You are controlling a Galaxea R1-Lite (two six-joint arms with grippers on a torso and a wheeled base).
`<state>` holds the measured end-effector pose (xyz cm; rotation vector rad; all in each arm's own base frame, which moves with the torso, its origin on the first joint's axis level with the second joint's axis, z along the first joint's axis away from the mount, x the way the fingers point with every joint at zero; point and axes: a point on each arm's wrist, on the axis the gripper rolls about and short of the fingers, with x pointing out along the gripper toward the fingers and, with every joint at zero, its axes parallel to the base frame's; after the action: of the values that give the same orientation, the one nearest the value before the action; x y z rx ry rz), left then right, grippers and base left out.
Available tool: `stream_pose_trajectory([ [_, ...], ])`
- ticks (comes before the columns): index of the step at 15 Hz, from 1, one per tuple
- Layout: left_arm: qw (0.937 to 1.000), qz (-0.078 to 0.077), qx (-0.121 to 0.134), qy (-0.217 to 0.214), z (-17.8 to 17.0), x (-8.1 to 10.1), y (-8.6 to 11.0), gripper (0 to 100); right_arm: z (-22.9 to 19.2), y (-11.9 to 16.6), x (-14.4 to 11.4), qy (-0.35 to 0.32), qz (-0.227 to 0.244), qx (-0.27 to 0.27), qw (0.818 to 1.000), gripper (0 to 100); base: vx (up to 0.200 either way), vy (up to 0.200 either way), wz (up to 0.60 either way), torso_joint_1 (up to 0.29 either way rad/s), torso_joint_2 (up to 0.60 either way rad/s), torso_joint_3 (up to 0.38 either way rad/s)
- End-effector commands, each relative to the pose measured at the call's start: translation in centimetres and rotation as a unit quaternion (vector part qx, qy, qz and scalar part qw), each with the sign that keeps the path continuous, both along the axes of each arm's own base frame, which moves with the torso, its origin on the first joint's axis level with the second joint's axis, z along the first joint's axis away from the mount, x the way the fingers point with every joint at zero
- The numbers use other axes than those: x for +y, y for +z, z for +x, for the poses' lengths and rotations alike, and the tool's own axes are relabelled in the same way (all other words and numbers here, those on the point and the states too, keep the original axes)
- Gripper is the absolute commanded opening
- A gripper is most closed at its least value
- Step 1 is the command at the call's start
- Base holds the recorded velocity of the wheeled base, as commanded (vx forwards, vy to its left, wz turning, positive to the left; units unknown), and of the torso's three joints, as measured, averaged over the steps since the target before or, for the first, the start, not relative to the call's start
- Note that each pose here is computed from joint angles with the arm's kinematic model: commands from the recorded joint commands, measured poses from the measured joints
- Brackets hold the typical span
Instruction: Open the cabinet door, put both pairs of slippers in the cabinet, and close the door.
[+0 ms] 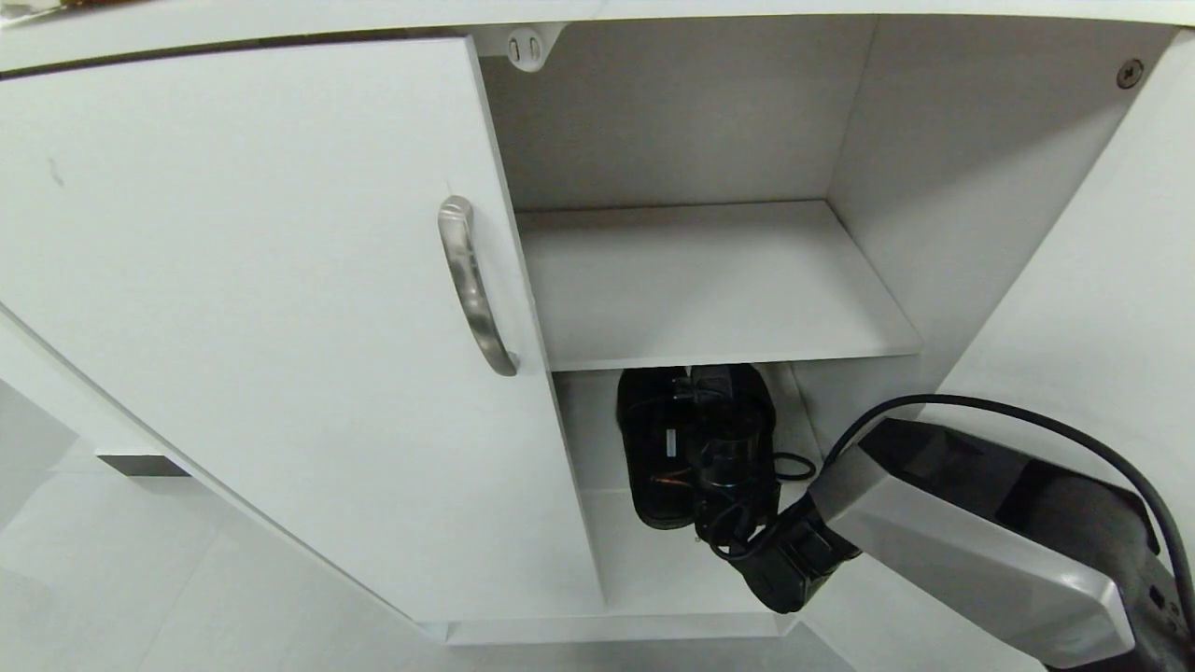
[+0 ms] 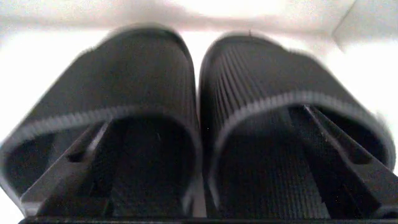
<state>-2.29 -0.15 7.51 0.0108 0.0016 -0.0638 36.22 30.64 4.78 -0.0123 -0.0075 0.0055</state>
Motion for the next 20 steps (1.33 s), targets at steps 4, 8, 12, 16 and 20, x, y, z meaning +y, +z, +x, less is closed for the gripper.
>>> stream_pose_trajectory([
  [4, 1.0000, -0.001, 0.001, 0.000, 0.0, 0.0, 0.0, 0, -3.2, 1.7, -1.0, 0.016, 0.009, -0.008, 1.000, 100, -0.050, 0.000, 0.00, 0.002, 0.00, 0.001],
  [8, 1.0000, -0.001, 0.001, 0.000, 0.0, 0.0, 0.0, 0, -6.0, 2.5, -0.9, 0.049, 0.004, 0.002, 0.999, 0, -0.200, 0.000, 0.00, 0.000, 0.00, 0.001],
  [12, 1.0000, -0.001, 0.000, 0.000, 0.0, 0.0, 0.0, 0, -8.8, 5.1, -1.8, 0.105, 0.035, 0.001, 0.994, 0, -0.200, 0.000, 0.00, -0.001, 0.00, 0.005],
  [16, 1.0000, -0.002, 0.000, 0.000, 0.0, 0.0, 0.0, 0, -12.6, 7.8, -4.5, 0.196, 0.065, 0.017, 0.978, 0, -0.050, 0.000, 0.00, 0.001, 0.00, 0.001],
  [20, 1.0000, -0.002, 0.000, 0.000, 0.0, 0.0, 0.0, 0, -14.2, 8.8, -5.0, 0.224, 0.080, 0.029, 0.971, 0, 0.000, 0.000, 0.00, 0.000, 0.00, 0.000],
])
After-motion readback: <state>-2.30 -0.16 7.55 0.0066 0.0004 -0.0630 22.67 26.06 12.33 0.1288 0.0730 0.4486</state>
